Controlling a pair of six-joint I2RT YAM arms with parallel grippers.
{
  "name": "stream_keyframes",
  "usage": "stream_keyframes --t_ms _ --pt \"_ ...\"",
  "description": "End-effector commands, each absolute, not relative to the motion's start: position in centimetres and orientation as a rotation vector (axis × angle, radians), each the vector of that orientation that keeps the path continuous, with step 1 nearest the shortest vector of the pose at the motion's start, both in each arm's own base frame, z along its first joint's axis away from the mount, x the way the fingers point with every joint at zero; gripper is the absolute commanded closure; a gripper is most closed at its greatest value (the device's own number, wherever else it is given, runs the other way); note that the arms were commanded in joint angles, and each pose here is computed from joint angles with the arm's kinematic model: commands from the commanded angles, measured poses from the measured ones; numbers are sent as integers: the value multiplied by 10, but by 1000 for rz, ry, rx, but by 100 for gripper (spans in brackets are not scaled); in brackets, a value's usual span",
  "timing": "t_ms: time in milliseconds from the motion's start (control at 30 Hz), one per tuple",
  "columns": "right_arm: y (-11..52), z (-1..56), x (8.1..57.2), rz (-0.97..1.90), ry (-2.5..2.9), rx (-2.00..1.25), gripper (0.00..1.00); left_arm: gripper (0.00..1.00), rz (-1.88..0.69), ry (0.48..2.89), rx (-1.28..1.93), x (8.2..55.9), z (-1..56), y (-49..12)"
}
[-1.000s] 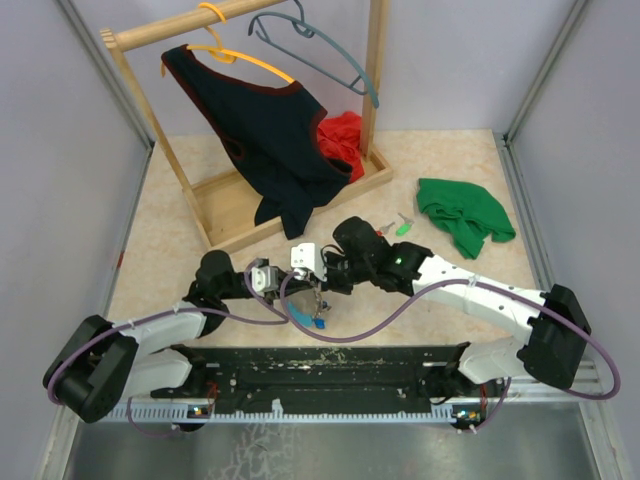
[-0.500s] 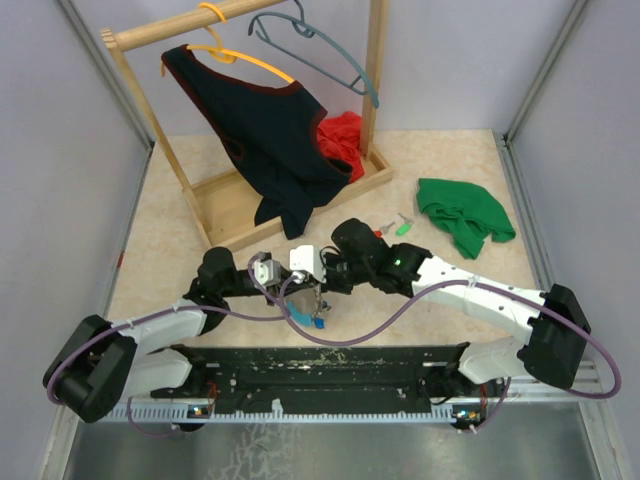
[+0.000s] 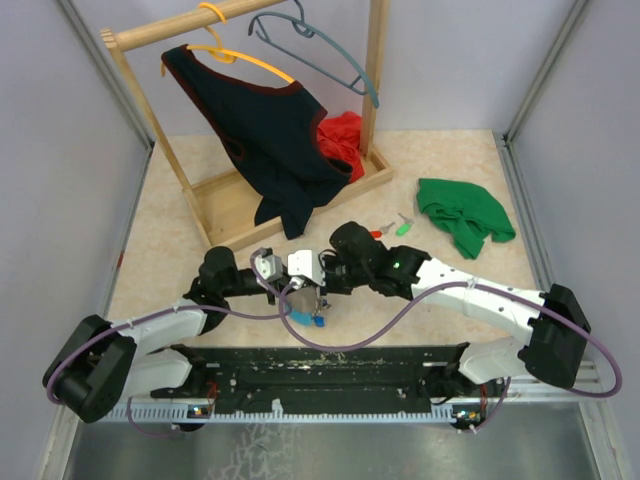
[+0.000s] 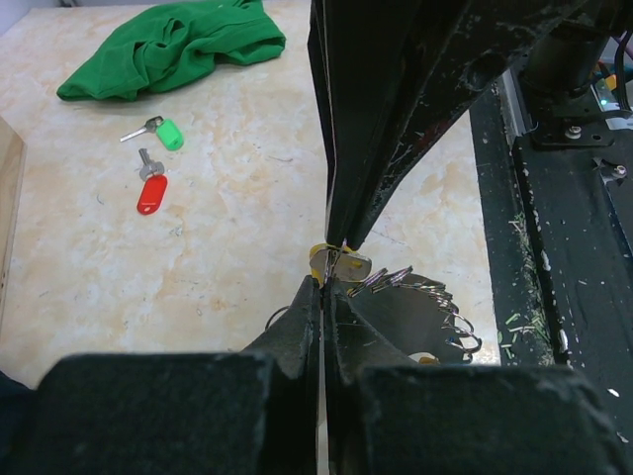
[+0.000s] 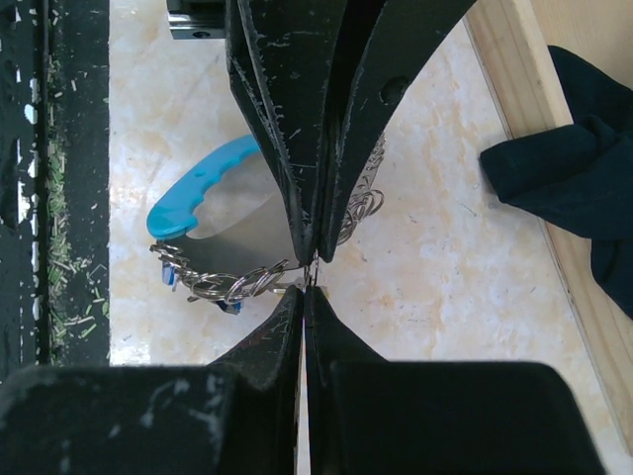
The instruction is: Put the keys on the keyring
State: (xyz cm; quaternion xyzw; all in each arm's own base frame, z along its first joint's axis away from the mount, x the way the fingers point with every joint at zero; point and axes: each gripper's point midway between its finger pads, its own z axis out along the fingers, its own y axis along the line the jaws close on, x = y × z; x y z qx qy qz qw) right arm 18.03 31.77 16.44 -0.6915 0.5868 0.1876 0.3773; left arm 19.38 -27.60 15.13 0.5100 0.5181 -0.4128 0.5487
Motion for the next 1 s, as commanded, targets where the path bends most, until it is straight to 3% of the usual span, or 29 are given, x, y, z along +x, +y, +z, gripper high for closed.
stream_keyframes --t_ms 0,967 --pt "322 180 174 482 1424 -1752 100 100 -938 1201 1162 206 172 -278" --pt "329 155 173 526 1390 -1687 100 100 -907 1167 952 216 197 -265"
